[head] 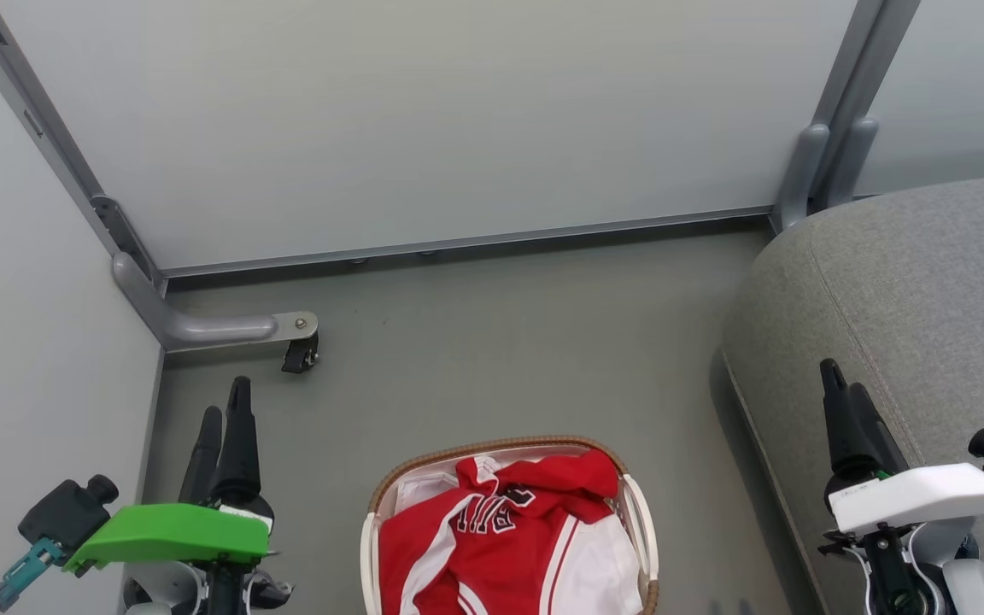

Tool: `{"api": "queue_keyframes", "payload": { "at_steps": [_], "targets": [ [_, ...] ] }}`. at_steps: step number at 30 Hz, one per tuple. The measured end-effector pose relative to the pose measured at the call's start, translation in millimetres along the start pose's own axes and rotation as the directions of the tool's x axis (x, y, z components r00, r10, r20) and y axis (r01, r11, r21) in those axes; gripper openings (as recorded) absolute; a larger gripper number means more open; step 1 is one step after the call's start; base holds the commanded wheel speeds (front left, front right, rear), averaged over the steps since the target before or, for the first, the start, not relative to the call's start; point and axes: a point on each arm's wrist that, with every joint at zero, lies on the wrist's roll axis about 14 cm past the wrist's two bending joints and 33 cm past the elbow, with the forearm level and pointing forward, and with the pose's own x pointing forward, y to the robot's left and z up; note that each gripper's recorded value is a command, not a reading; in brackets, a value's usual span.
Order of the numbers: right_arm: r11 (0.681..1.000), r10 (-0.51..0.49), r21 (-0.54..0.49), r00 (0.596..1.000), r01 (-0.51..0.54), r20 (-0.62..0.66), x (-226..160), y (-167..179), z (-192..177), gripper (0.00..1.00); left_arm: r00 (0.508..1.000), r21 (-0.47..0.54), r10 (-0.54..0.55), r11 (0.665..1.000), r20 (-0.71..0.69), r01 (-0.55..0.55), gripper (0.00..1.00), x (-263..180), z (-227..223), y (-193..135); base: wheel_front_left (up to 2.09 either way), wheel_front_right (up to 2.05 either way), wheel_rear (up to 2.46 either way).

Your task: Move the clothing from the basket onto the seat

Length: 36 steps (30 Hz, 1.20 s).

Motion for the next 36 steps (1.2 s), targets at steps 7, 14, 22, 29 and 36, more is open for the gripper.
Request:
{"api": "queue_keyframes", "payload": {
  "at_steps": [7,14,22,29,36],
  "targets": [
    [0.983,0.025,-0.179,0.999,-0.029,-0.027,-2.1,5.6,-9.3,1.0,1.0,0.169,-0.016,0.985,-0.023,0.02,1.0,-1.2,-8.6,-3.8,0.0,0.0,0.0],
    [0.958,0.03,-0.284,0.999,-0.041,-0.041,-4.5,5.0,-14.6,1.0,0.999,0.262,-0.009,0.965,-0.031,0.017,1.0,-5.0,-12.6,0.0,0.0,0.0,0.0],
    [0.918,0.042,-0.393,0.998,-0.06,-0.054,-5.6,5.9,-19.3,1.0,0.999,0.361,-0.001,0.932,-0.041,0.016,1.0,-9.1,-17.2,4.9,0.0,0.0,0.0],
    [0.883,0.052,-0.463,0.996,-0.077,-0.065,-5.8,7.0,-23.2,1.0,0.999,0.431,-0.001,0.902,-0.052,0.023,1.0,-11.6,-21.7,7.5,0.0,0.0,0.0],
    [0.842,0.07,-0.531,0.995,-0.099,-0.075,-6.0,9.9,-26.6,1.0,0.998,0.487,-0.01,0.873,-0.056,0.036,1.0,-12.5,-23.9,7.1,0.0,0.0,0.0]
  ]
}}
